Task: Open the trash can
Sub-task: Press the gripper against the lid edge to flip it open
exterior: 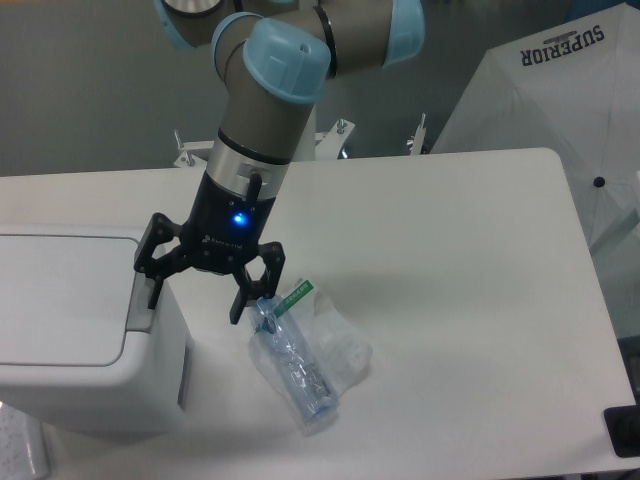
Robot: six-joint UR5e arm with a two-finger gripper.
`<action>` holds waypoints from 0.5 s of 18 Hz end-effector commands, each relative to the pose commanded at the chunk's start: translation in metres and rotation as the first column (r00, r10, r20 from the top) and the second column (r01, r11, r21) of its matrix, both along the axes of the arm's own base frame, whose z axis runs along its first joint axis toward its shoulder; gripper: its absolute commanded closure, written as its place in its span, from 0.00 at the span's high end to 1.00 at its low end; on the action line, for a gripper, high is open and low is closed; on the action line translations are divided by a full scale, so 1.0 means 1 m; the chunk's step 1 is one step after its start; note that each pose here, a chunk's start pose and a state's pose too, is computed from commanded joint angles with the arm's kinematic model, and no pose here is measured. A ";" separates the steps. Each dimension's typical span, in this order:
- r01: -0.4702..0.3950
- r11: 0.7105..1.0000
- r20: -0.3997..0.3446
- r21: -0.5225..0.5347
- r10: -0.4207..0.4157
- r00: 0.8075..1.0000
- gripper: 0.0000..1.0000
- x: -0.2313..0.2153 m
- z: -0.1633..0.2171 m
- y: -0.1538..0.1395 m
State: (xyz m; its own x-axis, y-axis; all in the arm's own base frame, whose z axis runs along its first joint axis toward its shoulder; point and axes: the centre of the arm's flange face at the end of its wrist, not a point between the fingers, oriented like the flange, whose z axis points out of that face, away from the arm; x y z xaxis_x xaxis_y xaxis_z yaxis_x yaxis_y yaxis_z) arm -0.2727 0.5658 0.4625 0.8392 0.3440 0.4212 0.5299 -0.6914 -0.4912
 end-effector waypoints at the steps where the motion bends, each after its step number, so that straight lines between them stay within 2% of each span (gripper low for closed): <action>1: 0.000 1.000 0.001 -0.001 0.000 1.000 1.00 0.000 -0.001 0.000; 9: -0.001 1.000 0.001 -0.003 0.001 1.000 1.00 0.000 -0.002 0.000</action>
